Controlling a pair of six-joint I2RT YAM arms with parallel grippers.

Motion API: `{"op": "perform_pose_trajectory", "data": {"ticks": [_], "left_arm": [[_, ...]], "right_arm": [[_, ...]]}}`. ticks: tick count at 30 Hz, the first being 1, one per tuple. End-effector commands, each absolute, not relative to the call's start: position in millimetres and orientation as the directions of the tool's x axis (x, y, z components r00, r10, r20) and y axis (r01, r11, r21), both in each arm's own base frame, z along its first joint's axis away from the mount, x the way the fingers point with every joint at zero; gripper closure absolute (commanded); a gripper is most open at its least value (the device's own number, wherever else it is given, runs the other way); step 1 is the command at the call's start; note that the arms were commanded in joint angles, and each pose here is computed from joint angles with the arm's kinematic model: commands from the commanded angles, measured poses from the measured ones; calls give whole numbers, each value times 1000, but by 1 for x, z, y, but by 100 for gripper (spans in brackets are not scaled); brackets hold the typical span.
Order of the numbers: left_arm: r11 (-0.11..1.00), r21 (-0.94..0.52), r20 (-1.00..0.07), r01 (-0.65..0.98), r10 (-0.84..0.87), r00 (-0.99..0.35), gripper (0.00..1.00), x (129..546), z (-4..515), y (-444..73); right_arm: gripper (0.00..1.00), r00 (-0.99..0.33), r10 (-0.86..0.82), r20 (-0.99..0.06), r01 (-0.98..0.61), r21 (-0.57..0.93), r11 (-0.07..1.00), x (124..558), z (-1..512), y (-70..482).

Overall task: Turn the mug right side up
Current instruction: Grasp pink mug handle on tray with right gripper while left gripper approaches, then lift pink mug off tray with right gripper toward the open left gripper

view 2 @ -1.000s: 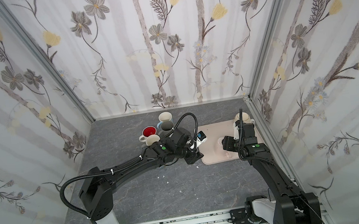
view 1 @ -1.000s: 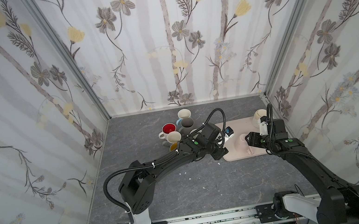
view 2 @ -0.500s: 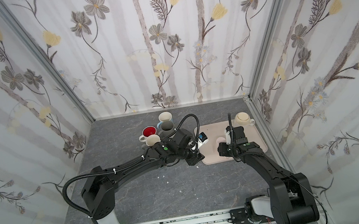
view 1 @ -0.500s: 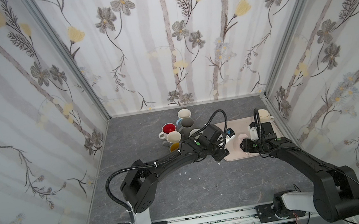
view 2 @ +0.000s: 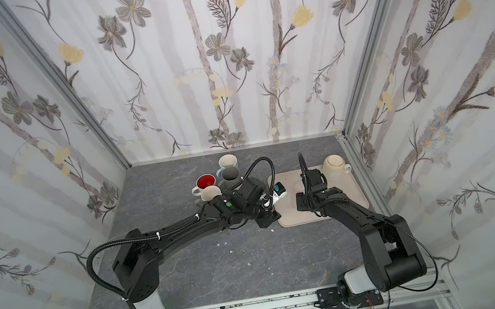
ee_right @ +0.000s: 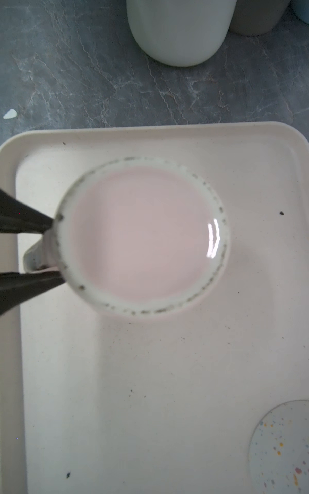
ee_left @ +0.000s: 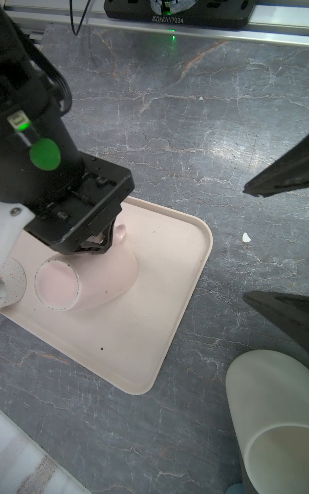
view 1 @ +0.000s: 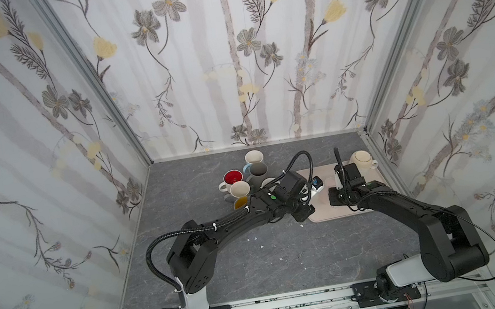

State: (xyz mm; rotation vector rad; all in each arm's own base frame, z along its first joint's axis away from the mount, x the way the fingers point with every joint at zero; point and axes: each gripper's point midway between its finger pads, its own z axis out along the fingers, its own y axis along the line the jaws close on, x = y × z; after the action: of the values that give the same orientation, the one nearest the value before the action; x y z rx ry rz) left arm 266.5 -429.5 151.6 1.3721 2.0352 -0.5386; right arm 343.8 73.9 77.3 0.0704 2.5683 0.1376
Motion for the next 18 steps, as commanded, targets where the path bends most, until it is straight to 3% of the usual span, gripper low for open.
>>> {"op": "perform_pose_trajectory", "data": {"ticks": [1,9,18], "left_arm": [[380,21,-682,925,681,-265,43,269,151,-429],[385,33,-679,922,686,-262,43,272,146,-429],[411,41,-686,911,674,-273,42,276,148,-427]], "right_arm": [[84,-828,42,-559,33,26,999,350,81,66],[100,-825,-44,-564,7,-89,996,353,87,68],[100,-709,-32,-705,-40,-6,999,358,132,87]]}}
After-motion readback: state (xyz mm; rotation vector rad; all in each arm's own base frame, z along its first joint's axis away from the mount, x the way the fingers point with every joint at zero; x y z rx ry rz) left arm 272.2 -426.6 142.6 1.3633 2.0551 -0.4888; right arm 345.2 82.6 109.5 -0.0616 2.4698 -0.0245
